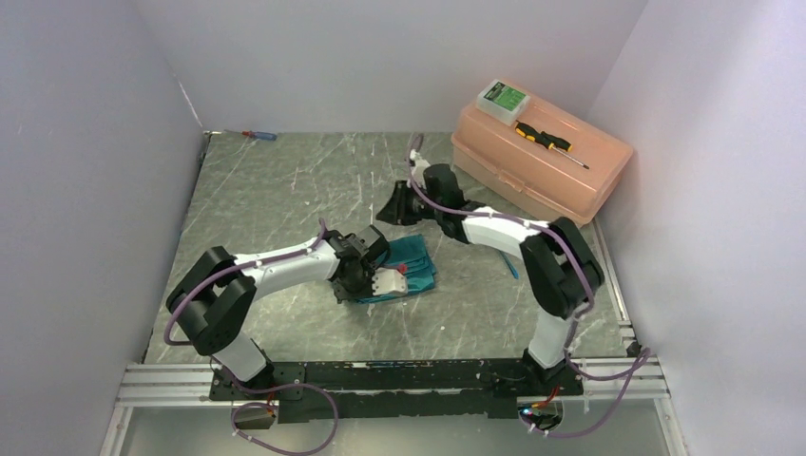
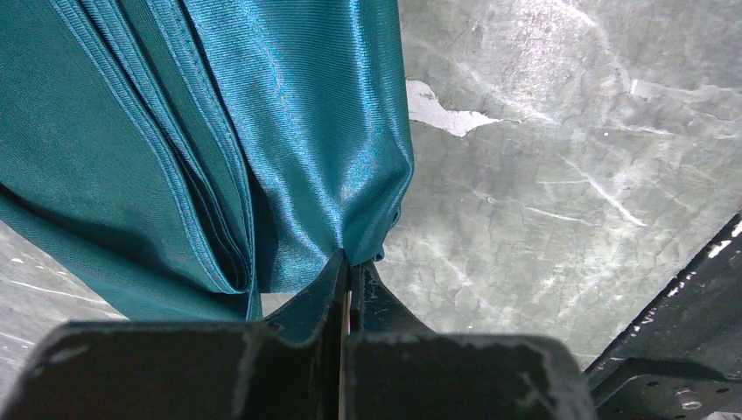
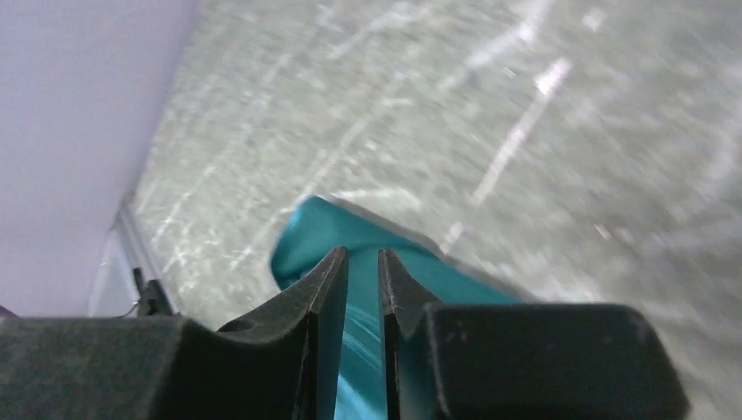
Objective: Fold the napkin into a case and place the utensils inside
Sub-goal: Move the 2/3-rectangle-folded napkin to the center of the board, then pass from the left arm to the right
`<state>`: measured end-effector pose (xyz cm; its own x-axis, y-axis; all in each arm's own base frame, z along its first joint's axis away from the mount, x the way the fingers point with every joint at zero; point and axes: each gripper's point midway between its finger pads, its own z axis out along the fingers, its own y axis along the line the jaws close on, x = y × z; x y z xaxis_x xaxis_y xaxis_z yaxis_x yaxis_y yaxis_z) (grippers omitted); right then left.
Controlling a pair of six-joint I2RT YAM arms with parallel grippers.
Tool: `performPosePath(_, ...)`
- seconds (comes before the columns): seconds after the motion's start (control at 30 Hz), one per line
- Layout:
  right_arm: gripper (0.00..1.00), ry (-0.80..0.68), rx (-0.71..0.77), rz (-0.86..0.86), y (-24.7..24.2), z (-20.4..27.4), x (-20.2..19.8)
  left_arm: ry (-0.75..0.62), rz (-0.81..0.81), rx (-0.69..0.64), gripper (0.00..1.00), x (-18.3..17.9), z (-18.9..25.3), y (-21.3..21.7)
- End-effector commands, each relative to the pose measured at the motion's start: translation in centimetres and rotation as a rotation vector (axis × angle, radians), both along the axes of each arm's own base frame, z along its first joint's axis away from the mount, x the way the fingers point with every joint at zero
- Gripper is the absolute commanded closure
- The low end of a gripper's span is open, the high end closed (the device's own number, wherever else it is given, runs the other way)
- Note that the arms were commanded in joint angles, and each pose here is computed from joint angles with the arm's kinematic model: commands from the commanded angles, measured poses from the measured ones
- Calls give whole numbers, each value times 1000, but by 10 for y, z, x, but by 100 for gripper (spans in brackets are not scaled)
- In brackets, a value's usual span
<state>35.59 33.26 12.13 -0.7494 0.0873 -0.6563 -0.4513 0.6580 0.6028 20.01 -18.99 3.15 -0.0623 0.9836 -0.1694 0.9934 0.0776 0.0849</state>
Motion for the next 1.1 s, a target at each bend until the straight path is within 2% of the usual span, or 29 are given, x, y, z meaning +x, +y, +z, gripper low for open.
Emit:
performPosePath(0.0,79,-22,207,260,59,24,-11,-29,-12,-9,97,5,2,1)
performPosePath(0.2,86,67,235,323,83,-17,-31,-51,24,-21,97,12,2,4)
performPosePath(0.53,84,86,176,327,73,-67,-40,-80,125,-161,97,31,23,0)
performPosePath(0.83,86,117,124,333,62,-98,-52,-11,220,-237,97,49,30,0)
performPosePath(0.93,83,113,126,348,60,-100,-56,-11,240,-258,97,61,34,-1)
performPosePath(1.07,71,79,140,367,61,-94,-56,11,258,-281,97,72,34,-2)
